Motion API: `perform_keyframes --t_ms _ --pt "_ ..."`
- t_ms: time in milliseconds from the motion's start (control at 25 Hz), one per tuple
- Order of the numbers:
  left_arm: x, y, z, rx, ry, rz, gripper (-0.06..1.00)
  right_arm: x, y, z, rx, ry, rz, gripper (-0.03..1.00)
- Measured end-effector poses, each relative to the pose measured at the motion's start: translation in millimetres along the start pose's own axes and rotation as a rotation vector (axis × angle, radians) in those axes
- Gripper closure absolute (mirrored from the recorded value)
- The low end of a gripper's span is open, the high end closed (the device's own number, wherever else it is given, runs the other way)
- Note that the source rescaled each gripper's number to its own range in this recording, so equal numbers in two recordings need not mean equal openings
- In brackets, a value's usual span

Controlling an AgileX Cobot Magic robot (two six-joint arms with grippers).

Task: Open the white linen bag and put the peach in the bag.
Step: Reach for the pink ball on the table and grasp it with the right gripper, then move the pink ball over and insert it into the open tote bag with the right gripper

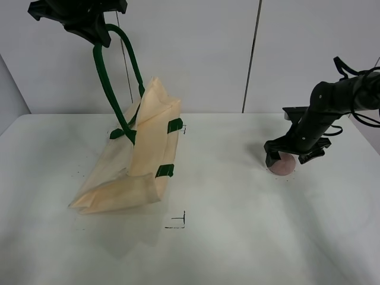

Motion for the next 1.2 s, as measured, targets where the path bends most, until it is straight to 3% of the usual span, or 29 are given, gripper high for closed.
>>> perform_keyframes --t_ms 120,200,240,400,480,680,840,1000,1200 --pt "0.0 0.0 0.0 0.0 0.0 0.0 0.94 -7.2 0.5 1.7 -0.009 0.009 -0.007 -0.02" --pt "0.0 0.0 0.0 0.0 0.0 0.0 0.94 -8.1 0.6 1.9 -0.01 0.01 -0.007 0.08" --pt "0.0 0.0 0.0 0.0 0.0 0.0 0.94 -8.1 0.5 1.6 -0.01 0.007 -0.007 0.17" --pt "0.0 0.0 0.0 0.0 0.0 0.0 0.94 -7.2 0.4 0.0 -0.012 -0.001 -0.006 0.84" --pt "0.0 0.0 0.0 0.0 0.0 0.0 0.94 -4.6 0.7 -3.1 -0.016 -0.011 -0.009 0.96" --pt "0.0 0.0 0.0 -0.003 0.0 0.0 0.94 23.2 8.1 -19.5 0.0 -0.05 -0.063 0.96" --pt "2.0 0.0 -0.1 -0.013 -0.004 0.001 0.94 82.2 29.2 -57.7 0.047 -0.204 -0.171 0.96" --pt "12.2 0.1 -0.9 -0.019 -0.024 0.007 0.94 132.9 78.6 -90.2 0.15 -0.338 -0.301 0.97" --pt "22.4 0.4 -1.4 -0.019 -0.044 0.012 0.94 157.5 162.3 -104.9 0.255 -0.444 -0.434 0.97"
Point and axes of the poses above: a point on each arm's last joint axis where the gripper is mounted, x pointing back along that axis away from the gripper, y along the wrist's bending axis when the last joint is at zero, z = x × y, the point moved 5 cm from there along -x, pointing out along that axis toward the gripper, and after that the axes turned 11 degrees about x, right-handed, at the moved point
